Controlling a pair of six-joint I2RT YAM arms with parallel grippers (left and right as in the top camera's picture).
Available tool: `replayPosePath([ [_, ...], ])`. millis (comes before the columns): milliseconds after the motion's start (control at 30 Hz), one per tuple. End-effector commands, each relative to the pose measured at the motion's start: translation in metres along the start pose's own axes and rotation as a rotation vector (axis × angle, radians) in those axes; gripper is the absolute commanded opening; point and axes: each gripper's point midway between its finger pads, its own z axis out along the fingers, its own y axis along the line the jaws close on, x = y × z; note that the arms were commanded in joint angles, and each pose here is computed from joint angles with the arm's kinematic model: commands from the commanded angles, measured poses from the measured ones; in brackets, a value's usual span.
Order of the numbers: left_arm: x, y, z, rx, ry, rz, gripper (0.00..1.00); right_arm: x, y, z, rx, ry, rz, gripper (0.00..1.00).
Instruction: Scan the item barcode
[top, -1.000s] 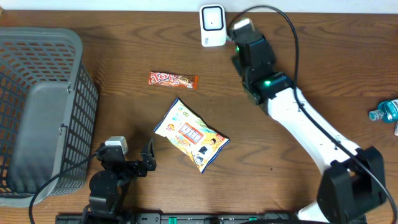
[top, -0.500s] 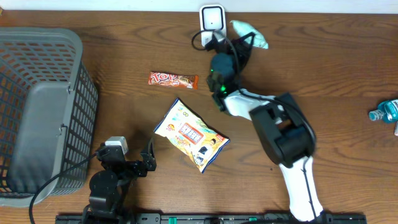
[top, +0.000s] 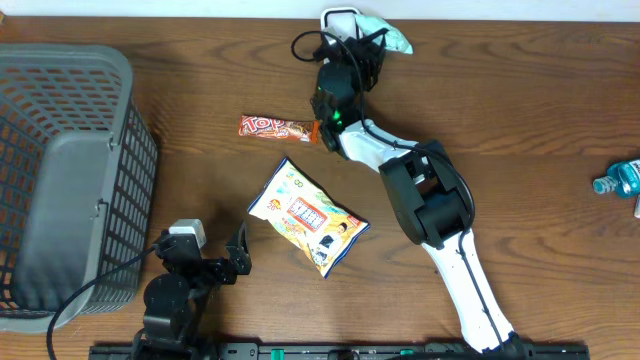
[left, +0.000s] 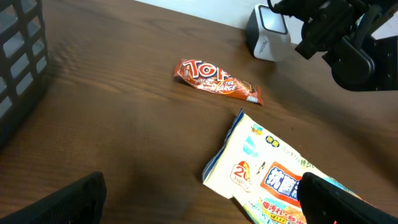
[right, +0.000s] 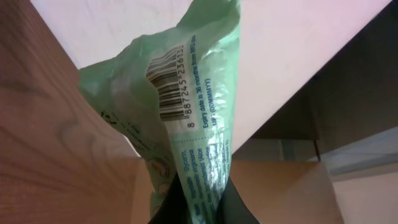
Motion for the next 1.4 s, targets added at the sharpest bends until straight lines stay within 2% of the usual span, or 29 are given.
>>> replayPosePath([
  [0, 0.01, 0.003, 0.002, -0.011, 0.028, -0.012, 0.98, -0.003, 0.003, -0.001, -0.001, 0.003, -0.011, 0.01],
  [533, 0.01, 0.003, 0.002, -0.011, 0.028, -0.012, 0.98, -0.008, 0.002, 0.0, 0.005, -0.029, 0.034, 0.01],
  [800, 0.01, 0.003, 0.002, -0.011, 0.028, -0.012, 0.98, -0.01, 0.049, -0.016, -0.119, -0.018, -0.229, 0.01],
  [867, 0.01, 0.003, 0.002, -0.011, 0.028, -0.012, 0.98, -0.012, 0.052, -0.022, -0.129, -0.023, -0.238, 0.01],
  [1067, 0.01, 0.003, 0.002, -0.011, 0.028, -0.012, 0.98, -0.032, 0.051, -0.044, -0.123, -0.101, -0.235, 0.01],
  [1267, 0.01, 0.003, 0.002, -0.011, 0.028, -0.012, 0.98, -0.025, 0.034, -0.029, -0.076, -0.072, -0.278, 0.01],
  [1367, 0.01, 0.003, 0.002, -0.011, 0.028, -0.012, 0.98, -0.03, 0.014, -0.028, -0.02, -0.101, -0.231, 0.01],
])
